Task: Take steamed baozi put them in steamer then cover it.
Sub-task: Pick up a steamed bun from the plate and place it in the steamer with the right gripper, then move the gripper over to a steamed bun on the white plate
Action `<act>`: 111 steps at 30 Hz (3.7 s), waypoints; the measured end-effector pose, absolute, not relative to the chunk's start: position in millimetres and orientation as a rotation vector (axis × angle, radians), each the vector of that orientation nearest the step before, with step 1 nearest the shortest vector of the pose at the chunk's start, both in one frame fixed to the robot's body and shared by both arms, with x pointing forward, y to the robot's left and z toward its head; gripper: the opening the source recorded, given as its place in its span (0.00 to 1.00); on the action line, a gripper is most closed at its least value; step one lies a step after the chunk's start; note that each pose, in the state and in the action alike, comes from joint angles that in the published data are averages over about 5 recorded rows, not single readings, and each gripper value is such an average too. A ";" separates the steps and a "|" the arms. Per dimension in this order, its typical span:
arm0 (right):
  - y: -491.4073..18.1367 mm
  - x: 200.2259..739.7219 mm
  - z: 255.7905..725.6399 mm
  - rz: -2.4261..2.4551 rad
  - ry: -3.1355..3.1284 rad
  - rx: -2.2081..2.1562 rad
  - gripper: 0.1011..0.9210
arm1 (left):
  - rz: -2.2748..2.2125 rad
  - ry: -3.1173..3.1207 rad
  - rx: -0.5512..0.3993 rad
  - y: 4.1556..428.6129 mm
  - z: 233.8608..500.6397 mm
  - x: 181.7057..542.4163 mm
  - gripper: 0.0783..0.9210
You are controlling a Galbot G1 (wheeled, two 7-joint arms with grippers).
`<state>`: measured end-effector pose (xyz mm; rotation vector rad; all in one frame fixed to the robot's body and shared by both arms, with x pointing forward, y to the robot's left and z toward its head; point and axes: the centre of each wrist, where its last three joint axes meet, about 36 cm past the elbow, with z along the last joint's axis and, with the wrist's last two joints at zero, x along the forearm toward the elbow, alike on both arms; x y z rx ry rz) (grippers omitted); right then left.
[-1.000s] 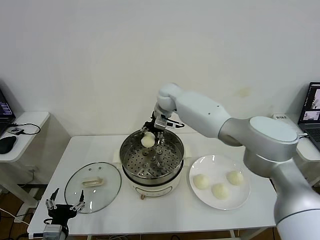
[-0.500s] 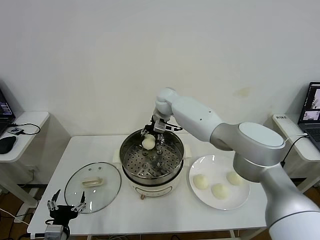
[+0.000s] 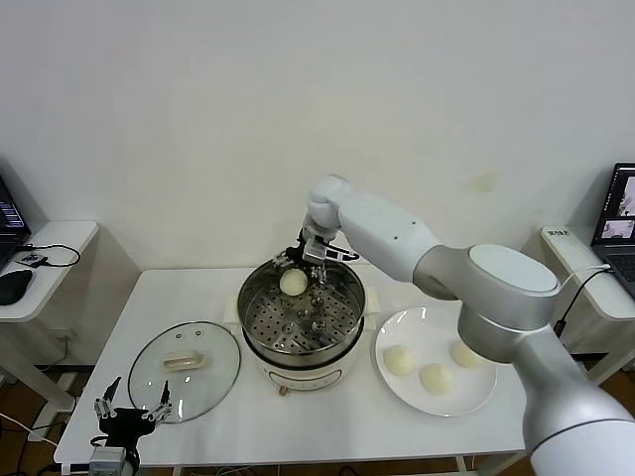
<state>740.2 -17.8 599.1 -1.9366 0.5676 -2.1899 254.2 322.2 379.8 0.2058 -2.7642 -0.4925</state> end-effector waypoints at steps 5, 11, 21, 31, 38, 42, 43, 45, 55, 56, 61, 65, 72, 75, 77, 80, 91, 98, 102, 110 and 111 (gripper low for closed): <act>-32.0 736.8 622.9 -2.199 0.702 -1.950 0.88 | -0.494 -2.763 0.199 321.6 380.3 253.2 0.88; -59.5 729.2 666.2 -2.204 0.987 -1.999 0.88 | -0.497 -2.770 0.180 319.1 383.2 253.7 0.88; -128.1 699.0 714.0 -2.165 1.667 -2.125 0.88 | -0.499 -2.773 0.149 314.2 387.3 251.6 0.88; -193.8 663.0 722.6 -2.140 2.089 -2.228 0.88 | -0.490 -2.777 0.144 316.7 392.8 250.6 0.88; -235.8 645.3 705.1 -2.169 2.246 -2.234 0.88 | -0.475 -2.771 0.140 315.3 396.0 248.8 0.88; -249.8 639.1 685.9 -2.190 2.302 -2.232 0.88 | -0.465 -2.761 0.142 314.1 395.6 247.7 0.88; -252.3 637.9 680.3 -2.194 2.313 -2.232 0.88 | -0.463 -2.758 0.142 314.0 395.3 247.3 0.88; -256.1 635.8 668.6 -2.204 2.327 -2.234 0.88 | -0.462 -2.754 0.142 314.0 395.2 246.8 0.88; -260.1 628.0 606.6 -2.260 2.336 -2.278 0.88 | -0.451 -2.740 0.152 314.5 392.5 245.8 0.88; -259.7 627.2 600.4 -2.263 2.335 -2.286 0.88 | -0.451 -2.738 0.152 314.8 392.0 245.9 0.88; -256.3 623.8 570.8 -2.265 2.334 -2.319 0.88 | -0.450 -2.729 0.149 315.8 389.4 245.8 0.88; -252.4 621.3 546.6 -2.257 2.341 -2.342 0.88 | -0.448 -2.721 0.148 316.2 386.7 245.7 0.88; -244.5 616.8 509.4 -2.245 2.347 -2.365 0.88 | -0.451 -2.710 0.143 317.0 383.2 245.3 0.88; -241.5 615.6 498.2 -2.239 2.356 -2.365 0.88 | -0.454 -2.705 0.140 317.4 382.0 245.3 0.88; -239.5 614.7 491.4 -2.236 2.360 -2.365 0.88 | -0.457 -2.703 0.137 317.5 381.4 245.4 0.88; -237.4 612.7 482.5 -2.237 2.362 -2.370 0.88 | -0.458 -2.702 0.136 317.5 381.1 245.6 0.88; -233.3 609.3 461.1 -2.250 2.383 -2.346 0.88 | -0.458 -2.696 0.134 316.9 379.0 244.9 0.88; -232.8 608.6 454.4 -2.258 2.399 -2.327 0.88 | -0.459 -2.694 0.132 316.5 378.1 245.2 0.88; -232.3 607.4 452.4 -2.251 2.403 -2.335 0.88 | -0.460 -2.692 0.131 316.1 377.2 245.5 0.88; -235.0 607.1 452.0 -2.245 2.419 -2.333 0.75 | -0.459 -2.691 0.129 315.3 376.4 245.9 0.88; -235.9 607.1 452.4 -2.245 2.422 -2.330 0.72 | -0.459 -2.691 0.129 315.3 376.3 246.0 0.88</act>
